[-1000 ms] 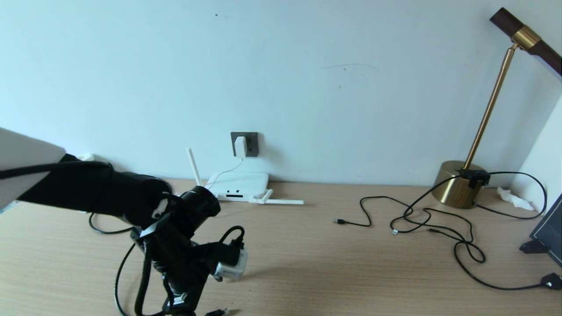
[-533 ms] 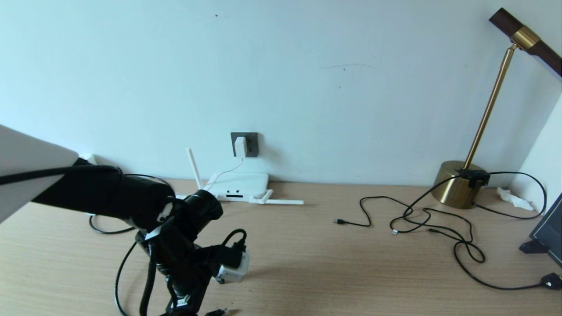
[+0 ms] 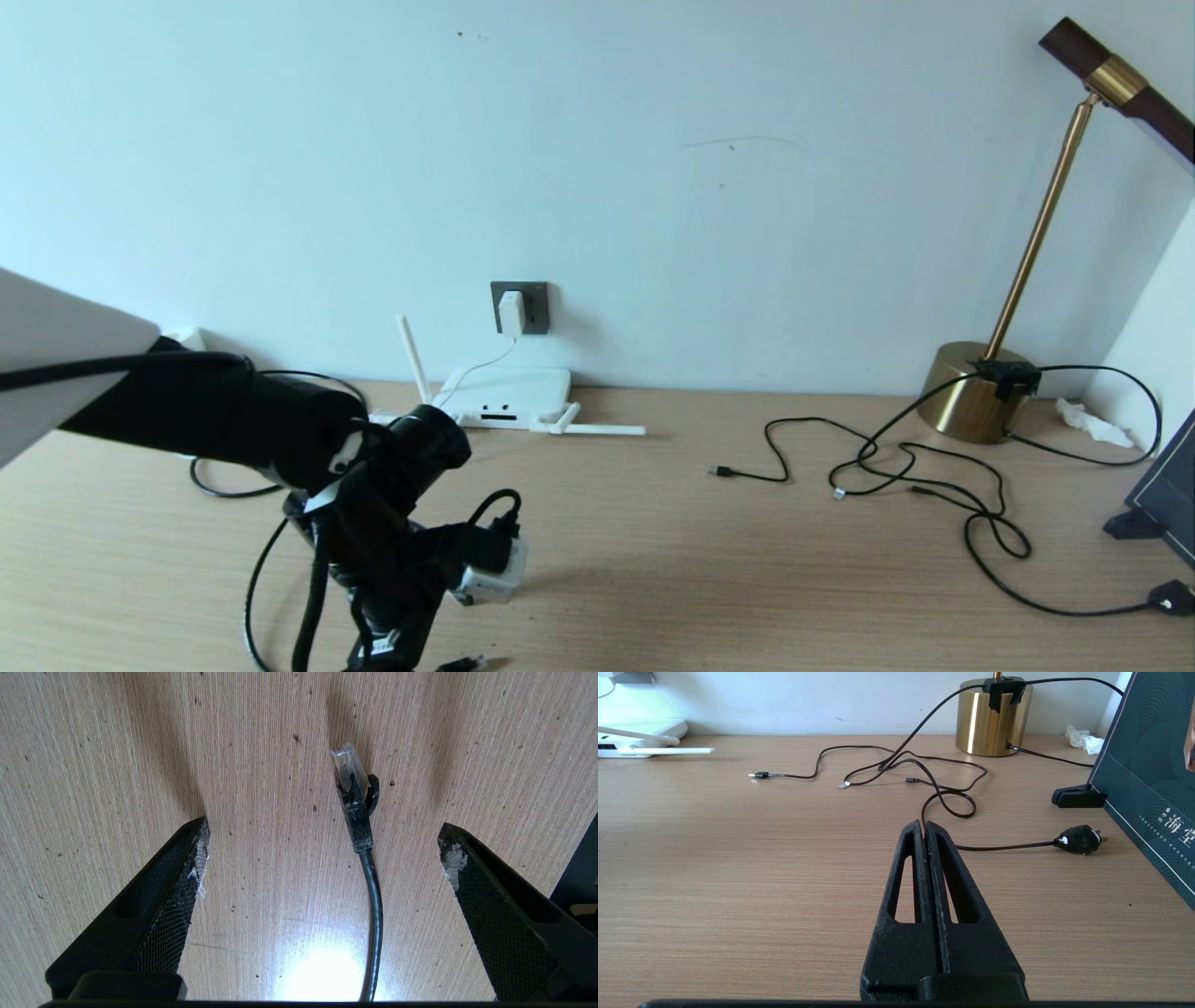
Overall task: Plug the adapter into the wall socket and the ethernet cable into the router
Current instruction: Pick up cable
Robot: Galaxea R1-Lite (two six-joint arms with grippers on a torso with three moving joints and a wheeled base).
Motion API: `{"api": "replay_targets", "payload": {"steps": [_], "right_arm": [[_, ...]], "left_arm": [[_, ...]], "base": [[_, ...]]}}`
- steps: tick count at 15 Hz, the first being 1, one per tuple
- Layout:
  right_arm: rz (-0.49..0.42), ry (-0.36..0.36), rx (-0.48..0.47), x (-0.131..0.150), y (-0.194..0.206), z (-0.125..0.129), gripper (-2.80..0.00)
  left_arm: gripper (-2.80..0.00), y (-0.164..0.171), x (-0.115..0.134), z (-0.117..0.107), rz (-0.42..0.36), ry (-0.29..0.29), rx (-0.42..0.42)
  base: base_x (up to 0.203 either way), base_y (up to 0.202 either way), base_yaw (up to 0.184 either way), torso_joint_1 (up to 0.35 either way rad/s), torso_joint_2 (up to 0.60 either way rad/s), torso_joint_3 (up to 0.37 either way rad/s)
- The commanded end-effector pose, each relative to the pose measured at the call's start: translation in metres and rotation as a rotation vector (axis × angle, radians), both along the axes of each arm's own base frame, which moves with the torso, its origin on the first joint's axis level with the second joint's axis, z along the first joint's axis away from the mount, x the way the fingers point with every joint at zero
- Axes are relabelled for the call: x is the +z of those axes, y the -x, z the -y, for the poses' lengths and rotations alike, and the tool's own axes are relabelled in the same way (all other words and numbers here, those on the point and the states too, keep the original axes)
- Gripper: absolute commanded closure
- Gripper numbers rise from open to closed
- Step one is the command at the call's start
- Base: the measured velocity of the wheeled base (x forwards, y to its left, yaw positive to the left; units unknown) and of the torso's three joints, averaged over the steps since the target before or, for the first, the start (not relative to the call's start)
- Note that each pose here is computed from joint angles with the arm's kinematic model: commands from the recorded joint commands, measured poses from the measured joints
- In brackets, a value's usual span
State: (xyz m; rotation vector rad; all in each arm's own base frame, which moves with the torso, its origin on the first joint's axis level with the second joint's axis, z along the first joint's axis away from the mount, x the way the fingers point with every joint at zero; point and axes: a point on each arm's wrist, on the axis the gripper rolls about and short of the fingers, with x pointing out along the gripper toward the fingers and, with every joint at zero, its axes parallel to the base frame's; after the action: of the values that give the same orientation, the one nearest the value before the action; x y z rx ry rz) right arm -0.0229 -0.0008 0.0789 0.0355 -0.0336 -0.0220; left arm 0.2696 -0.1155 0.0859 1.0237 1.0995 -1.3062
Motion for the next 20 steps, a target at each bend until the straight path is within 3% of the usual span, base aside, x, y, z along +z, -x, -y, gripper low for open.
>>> {"api": "replay_targets", "payload": {"steps": [1, 5, 20], "right_arm": [[-0.009, 0.0, 0.0, -0.002, -0.001, 0.0, 0.0], [-0.009, 0.0, 0.0, -0.002, -0.001, 0.0, 0.0], [-0.009, 0.0, -0.001, -0.002, -0.001, 0.0, 0.0]], "left_arm": [[-2.8, 0.002, -0.001, -0.002, -0.007, -0.004, -0.002], [-2.8, 0.0, -0.013, -0.001, 0.067, 0.026, 0.0], [-2.8, 0.007, -0.007, -0.005, 0.056, -0.014, 0.005]], "base": [[0.0, 0.0, 0.0, 0.0, 0.0, 0.0], [0.0, 0.0, 0.0, 0.0, 0.0, 0.0], [0.0, 0.0, 0.0, 0.0, 0.0, 0.0]]}}
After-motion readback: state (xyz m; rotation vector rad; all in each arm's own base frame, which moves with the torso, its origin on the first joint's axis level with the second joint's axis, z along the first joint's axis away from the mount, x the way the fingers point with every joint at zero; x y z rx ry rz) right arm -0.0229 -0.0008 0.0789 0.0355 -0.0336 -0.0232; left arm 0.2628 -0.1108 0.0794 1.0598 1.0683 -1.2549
